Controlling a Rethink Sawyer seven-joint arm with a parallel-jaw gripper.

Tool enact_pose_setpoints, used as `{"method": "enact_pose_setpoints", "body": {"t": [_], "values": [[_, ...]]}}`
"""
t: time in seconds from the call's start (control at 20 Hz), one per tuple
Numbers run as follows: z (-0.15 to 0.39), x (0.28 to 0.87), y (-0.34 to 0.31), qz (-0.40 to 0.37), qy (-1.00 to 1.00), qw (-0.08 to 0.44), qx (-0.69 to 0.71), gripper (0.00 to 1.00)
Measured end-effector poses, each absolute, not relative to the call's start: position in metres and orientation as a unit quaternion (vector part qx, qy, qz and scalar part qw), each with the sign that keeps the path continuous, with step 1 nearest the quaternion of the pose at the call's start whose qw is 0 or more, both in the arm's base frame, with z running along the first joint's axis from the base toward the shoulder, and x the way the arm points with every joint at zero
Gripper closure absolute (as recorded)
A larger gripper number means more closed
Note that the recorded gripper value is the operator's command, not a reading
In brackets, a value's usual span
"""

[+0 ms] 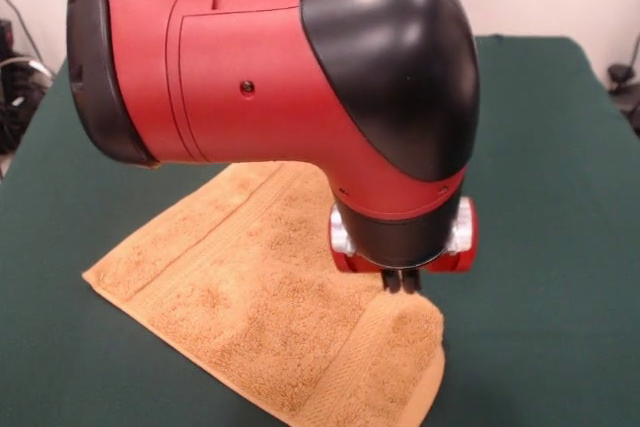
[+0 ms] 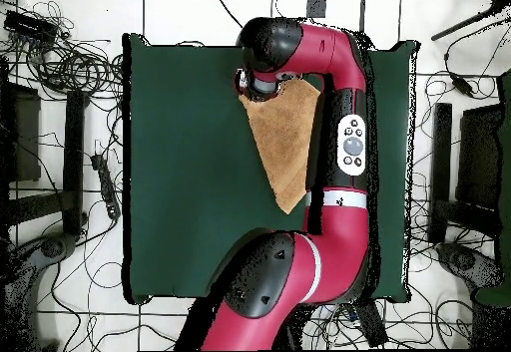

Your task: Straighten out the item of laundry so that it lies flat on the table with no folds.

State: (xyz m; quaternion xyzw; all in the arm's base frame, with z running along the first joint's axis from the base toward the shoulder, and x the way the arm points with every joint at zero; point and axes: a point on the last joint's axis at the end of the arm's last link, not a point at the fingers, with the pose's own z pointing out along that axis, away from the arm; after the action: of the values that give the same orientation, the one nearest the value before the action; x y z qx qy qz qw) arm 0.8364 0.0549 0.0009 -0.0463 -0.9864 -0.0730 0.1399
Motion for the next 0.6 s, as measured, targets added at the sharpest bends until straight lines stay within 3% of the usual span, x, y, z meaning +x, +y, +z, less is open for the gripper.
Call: {"method": "enact_pose_setpoints", "body": {"t": [0.6], "values": [[-0.0075, 0.8272, 0.0628, -0.081, -0.984, 0.156, -0.041, 1.00]]}}
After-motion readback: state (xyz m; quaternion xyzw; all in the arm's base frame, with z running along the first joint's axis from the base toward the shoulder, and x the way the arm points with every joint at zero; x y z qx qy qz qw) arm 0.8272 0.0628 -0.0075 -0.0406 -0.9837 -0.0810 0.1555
